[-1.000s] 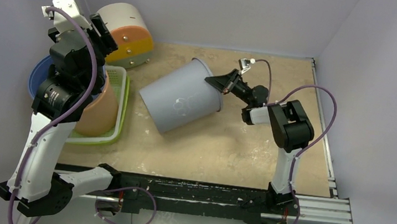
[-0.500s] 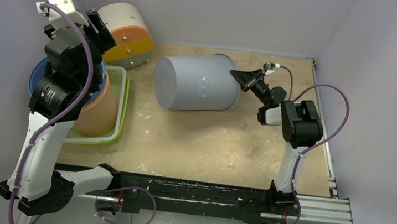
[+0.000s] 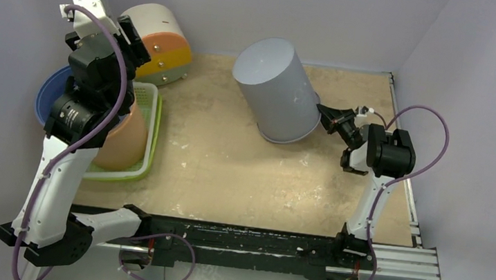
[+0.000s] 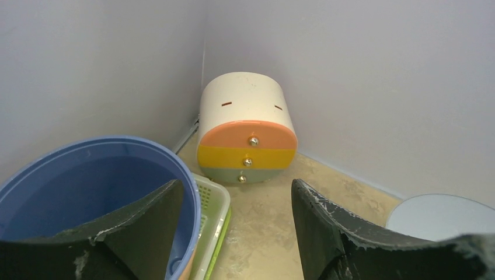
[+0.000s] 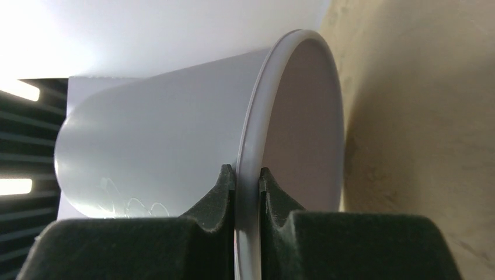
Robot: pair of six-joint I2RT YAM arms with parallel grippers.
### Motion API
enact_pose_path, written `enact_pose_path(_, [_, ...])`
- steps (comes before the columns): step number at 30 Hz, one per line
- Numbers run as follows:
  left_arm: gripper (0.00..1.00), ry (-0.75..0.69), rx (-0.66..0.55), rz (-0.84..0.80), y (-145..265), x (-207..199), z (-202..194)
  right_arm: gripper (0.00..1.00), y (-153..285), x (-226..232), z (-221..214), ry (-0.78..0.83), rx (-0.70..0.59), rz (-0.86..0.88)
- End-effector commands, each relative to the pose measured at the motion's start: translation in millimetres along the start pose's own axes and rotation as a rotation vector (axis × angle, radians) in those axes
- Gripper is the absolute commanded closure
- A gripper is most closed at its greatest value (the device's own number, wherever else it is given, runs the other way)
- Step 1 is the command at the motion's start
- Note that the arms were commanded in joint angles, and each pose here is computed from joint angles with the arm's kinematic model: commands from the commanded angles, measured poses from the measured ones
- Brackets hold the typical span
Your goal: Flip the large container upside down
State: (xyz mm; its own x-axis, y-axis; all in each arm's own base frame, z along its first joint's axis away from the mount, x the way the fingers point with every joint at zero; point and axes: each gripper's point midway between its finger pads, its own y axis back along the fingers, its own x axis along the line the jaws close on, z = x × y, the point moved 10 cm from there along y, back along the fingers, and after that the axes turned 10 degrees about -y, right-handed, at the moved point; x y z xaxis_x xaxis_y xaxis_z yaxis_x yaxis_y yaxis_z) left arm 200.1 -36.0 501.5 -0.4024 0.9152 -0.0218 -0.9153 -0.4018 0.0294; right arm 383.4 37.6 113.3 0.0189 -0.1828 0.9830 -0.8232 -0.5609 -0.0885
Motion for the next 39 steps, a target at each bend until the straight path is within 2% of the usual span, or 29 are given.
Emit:
enact_pose_path(1, [0.34, 0.034, -0.024, -0.015, -1.3, -3.1, 3.2, 1.00, 19.9, 6.7, -19.4, 0.408, 0.182, 0.204])
enact_pose_path(6, [0.34, 0.029, -0.019, -0.015, -2.0, -3.7, 0.6, 0.95, 23.5, 2.2, -10.3, 0.401, 0.151, 0.168])
enact_pose_path(11, [0.34, 0.021, -0.011, -0.010, -2.2, -3.3, -4.0, 0.83, 27.6, -2.5, -0.3, 0.404, 0.102, 0.090])
enact_pose_path(22, [0.34, 0.017, 0.004, -0.021, -4.8, -7.0, -14.7, 0.76, 28.4, -12.5, 18.7, 0.445, -0.029, -0.196])
enact_pose_path(30, [0.34, 0.003, 0.014, -0.018, -5.6, -7.7, -20.0, 0.64, 30.4, -7.0, 26.3, 0.499, -0.107, -0.340])
enact_pose_path(34, [0.33, -0.017, 0.025, -0.024, -7.3, -9.4, -22.9, 0.57, 33.7, 5.5, 27.3, 0.552, -0.140, -0.423])
enact_pose_path(39, [0.33, -0.100, 0.069, -0.007, -10.4, -9.8, -31.8, 0.46, 38.4, 53.0, 33.6, 0.754, -0.255, -0.571])
